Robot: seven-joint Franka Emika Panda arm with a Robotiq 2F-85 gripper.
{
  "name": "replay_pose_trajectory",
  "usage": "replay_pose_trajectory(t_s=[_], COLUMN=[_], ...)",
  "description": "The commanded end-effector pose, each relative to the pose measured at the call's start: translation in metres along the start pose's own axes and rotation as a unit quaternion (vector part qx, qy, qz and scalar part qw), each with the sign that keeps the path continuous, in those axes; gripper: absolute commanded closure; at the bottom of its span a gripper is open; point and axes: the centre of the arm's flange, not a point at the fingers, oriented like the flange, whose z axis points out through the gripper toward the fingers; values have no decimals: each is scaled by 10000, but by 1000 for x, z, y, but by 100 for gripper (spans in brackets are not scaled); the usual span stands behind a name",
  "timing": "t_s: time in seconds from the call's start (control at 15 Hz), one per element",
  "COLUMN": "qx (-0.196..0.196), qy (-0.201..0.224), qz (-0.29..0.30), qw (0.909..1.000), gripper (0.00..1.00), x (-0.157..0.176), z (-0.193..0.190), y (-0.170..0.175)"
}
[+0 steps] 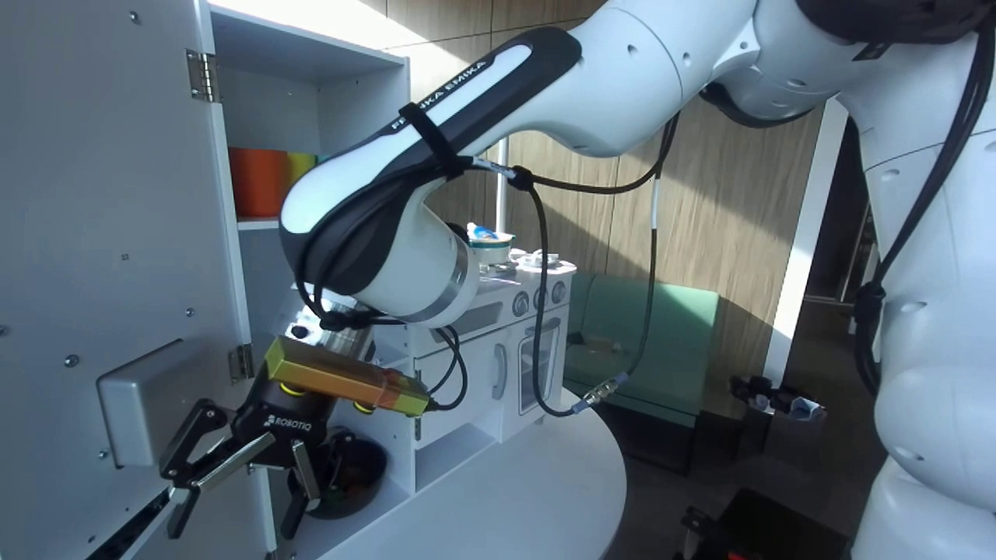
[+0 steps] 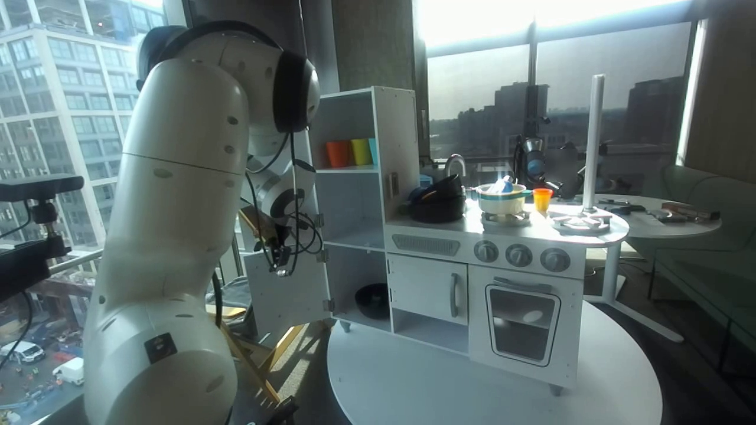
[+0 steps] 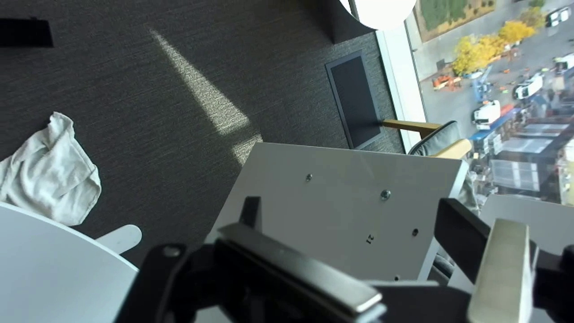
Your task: Close the bottom far right cabinet door, close the bottom left cabinet door under the sink, close the bottom refrigerator door fully, close the top refrigerator door fully
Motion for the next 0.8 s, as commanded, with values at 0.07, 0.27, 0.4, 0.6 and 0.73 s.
replay_pose_trajectory(t_s=[0.07,0.27,0.4,0.6,0.73], qx=[-153,-180,-209,-186,-148], qy=[50,177,357,686,887], qz=[-182,-238,-147,88,263], qw=[9997,9994,9990,9974,9956], gripper=[0,0,0,0,0], x=[5,8,14,21,21], z=[5,11,16,20,24], y=[-27,-41,-45,-48,-52])
